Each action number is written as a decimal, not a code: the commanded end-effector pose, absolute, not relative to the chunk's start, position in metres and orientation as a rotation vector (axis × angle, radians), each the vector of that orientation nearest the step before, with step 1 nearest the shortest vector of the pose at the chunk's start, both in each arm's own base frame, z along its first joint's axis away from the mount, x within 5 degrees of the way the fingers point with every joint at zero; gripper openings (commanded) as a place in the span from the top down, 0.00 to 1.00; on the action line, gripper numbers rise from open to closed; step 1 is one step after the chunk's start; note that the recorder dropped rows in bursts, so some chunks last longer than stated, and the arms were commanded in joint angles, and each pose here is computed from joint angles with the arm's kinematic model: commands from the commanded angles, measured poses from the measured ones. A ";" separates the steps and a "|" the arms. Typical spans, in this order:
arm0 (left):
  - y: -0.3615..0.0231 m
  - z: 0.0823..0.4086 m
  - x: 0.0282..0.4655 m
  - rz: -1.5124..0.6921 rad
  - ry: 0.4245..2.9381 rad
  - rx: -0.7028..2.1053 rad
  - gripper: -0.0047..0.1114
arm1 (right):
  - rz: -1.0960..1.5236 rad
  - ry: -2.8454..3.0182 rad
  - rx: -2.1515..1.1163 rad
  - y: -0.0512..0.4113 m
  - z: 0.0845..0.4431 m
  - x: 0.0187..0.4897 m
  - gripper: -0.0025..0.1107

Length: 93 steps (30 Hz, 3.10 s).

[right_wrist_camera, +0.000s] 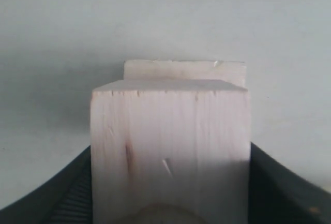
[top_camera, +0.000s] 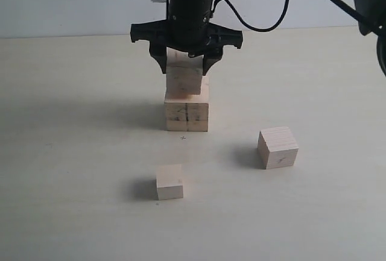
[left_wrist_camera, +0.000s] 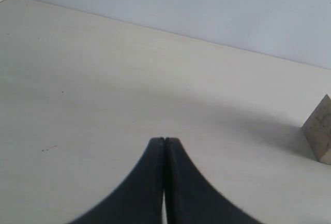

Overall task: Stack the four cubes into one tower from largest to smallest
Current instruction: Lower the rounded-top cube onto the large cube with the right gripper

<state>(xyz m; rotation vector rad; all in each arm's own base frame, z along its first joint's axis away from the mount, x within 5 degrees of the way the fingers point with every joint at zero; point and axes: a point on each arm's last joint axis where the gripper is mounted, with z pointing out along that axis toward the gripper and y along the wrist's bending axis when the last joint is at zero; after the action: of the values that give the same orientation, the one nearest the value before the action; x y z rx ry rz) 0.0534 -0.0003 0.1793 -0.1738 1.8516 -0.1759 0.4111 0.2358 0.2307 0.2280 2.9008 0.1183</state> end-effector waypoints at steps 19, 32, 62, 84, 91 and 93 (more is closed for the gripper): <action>-0.001 0.181 0.053 -0.186 1.834 -0.172 0.96 | 0.104 2.916 0.150 0.238 0.223 0.412 0.52; -0.001 0.181 0.053 -0.186 1.834 -0.172 0.96 | 0.088 2.908 0.168 0.237 0.223 0.413 0.52; -0.001 0.181 0.053 -0.186 1.834 -0.172 0.96 | 0.020 2.870 0.187 0.241 0.224 0.411 0.52; -0.001 0.181 0.053 -0.186 1.834 -0.172 0.96 | 0.043 2.881 0.188 0.243 0.223 0.410 0.52; -0.001 0.181 0.053 -0.186 1.834 -0.172 0.96 | 0.037 2.881 0.164 0.242 0.223 0.410 0.52; -0.001 0.181 0.053 -0.186 1.834 -0.172 0.96 | 0.037 2.881 0.162 0.242 0.223 0.410 0.51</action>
<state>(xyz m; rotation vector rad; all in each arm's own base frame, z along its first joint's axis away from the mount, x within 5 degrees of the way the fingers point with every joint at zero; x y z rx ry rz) 0.0534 -0.0003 0.1793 -0.1738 1.8516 -0.1759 0.4100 0.2426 0.2204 0.1848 2.8922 0.0373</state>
